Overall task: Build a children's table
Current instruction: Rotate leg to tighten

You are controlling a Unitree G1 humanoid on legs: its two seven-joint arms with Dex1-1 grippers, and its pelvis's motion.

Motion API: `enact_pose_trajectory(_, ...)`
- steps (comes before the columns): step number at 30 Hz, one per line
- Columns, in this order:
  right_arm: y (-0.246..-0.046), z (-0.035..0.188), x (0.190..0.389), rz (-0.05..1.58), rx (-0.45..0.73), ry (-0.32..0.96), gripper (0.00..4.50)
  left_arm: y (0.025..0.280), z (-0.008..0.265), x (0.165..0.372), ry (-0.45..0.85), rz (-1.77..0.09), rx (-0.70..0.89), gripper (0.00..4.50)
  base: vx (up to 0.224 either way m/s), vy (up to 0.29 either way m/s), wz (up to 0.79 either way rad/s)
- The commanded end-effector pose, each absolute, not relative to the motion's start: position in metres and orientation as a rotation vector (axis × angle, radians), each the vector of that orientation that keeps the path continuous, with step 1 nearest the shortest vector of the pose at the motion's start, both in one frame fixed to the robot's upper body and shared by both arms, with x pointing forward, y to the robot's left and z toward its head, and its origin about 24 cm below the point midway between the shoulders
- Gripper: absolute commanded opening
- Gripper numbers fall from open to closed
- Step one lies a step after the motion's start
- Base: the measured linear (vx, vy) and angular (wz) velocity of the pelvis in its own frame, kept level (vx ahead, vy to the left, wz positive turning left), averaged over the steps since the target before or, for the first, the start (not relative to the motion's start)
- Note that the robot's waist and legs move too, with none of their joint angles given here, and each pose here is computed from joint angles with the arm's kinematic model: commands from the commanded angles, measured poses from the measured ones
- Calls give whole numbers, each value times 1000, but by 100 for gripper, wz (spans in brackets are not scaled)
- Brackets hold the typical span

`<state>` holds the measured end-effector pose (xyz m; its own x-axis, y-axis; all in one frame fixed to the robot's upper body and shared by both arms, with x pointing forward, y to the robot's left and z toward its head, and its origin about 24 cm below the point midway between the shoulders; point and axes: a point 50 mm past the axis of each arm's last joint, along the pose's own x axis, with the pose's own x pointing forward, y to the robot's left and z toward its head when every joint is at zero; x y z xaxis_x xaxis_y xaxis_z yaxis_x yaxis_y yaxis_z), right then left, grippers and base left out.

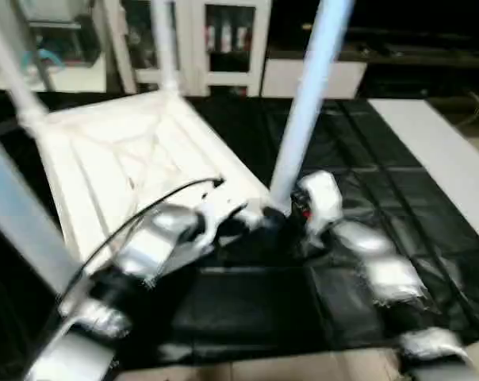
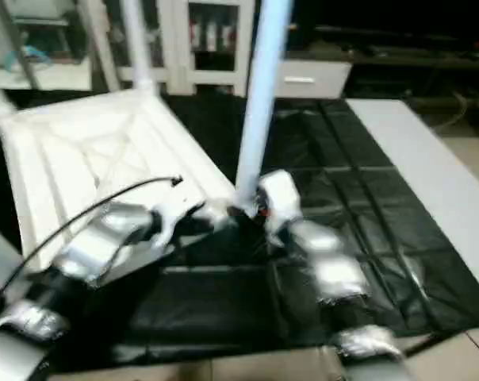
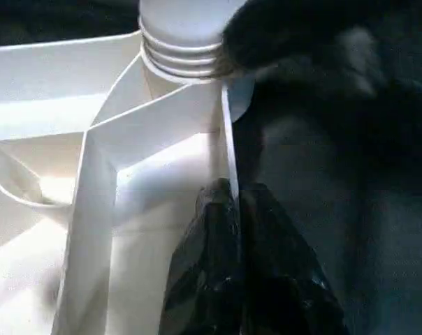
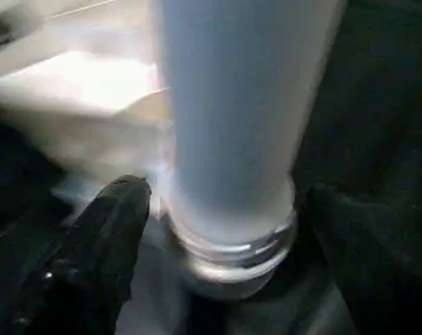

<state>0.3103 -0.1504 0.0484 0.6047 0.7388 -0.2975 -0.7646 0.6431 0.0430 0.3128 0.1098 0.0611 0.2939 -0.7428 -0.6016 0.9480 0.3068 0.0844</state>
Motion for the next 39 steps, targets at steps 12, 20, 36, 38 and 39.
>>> enact_pose_trajectory(12,-167,54,268,1273,-158,409,393,109,58,274,622,-1565,500,0,0,0,0)
enact_pose_trajectory(20,-161,48,274,1255,-206,419,393,110,59,272,629,-1574,503,0,0,0,0)
enact_pose_trajectory(36,-164,51,270,1310,-177,422,274,111,59,271,635,-1571,492,0,0,0,0)
enact_pose_trajectory(38,-164,51,270,1311,-173,420,274,111,59,271,638,-1573,491,0,0,0,0)
enact_pose_trajectory(39,-164,51,270,1312,-171,420,272,111,59,271,639,-1574,491,0,0,0,0)
